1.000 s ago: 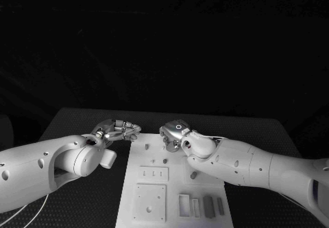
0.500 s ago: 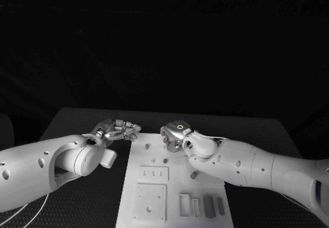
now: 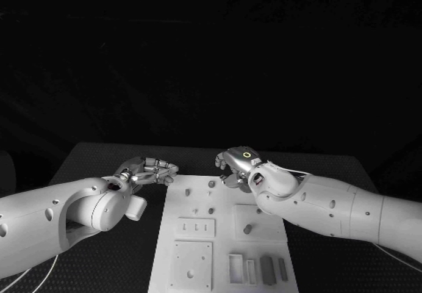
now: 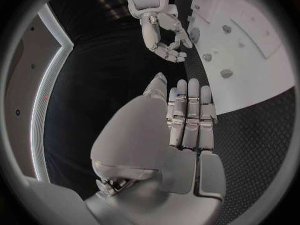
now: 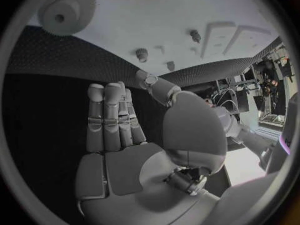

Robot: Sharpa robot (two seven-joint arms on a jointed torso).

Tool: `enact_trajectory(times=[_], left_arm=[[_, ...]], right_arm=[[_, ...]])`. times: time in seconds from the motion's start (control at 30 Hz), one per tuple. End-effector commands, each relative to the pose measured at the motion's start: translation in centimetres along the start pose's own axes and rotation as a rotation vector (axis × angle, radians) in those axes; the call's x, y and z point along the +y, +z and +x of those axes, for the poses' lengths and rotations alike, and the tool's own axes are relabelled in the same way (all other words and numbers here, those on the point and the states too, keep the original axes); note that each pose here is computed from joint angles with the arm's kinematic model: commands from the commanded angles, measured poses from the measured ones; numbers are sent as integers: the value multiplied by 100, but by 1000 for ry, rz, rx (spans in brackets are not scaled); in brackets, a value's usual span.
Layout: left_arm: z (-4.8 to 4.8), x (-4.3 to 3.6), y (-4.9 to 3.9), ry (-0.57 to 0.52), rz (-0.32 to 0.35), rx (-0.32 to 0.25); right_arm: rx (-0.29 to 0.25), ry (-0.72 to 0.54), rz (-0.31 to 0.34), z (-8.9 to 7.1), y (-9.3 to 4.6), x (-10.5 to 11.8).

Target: Assemble the parts on the task board

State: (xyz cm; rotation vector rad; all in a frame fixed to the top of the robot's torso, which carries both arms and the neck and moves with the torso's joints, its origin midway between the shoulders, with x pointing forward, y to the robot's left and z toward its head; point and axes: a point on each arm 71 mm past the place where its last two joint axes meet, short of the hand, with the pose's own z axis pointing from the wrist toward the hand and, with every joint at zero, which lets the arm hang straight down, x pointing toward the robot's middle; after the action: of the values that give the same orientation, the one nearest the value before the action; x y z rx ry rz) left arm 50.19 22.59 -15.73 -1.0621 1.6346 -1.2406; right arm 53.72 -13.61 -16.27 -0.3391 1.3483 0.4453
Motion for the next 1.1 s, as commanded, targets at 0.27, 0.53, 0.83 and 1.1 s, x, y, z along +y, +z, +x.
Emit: enact_trajectory(times=[0.27, 0.53, 0.83, 1.1], left_arm=[[0, -18, -21, 0, 12, 9], [-15, -15, -18, 1, 10, 7], [7, -15, 5, 2, 10, 13], [0, -14, 5, 2, 10, 11]], right_arm=[[167, 156, 92, -139, -198, -463], [294, 125, 120, -58, -265, -705], [326, 113, 129, -12, -242, -788], [342, 97, 123, 35, -232, -794]])
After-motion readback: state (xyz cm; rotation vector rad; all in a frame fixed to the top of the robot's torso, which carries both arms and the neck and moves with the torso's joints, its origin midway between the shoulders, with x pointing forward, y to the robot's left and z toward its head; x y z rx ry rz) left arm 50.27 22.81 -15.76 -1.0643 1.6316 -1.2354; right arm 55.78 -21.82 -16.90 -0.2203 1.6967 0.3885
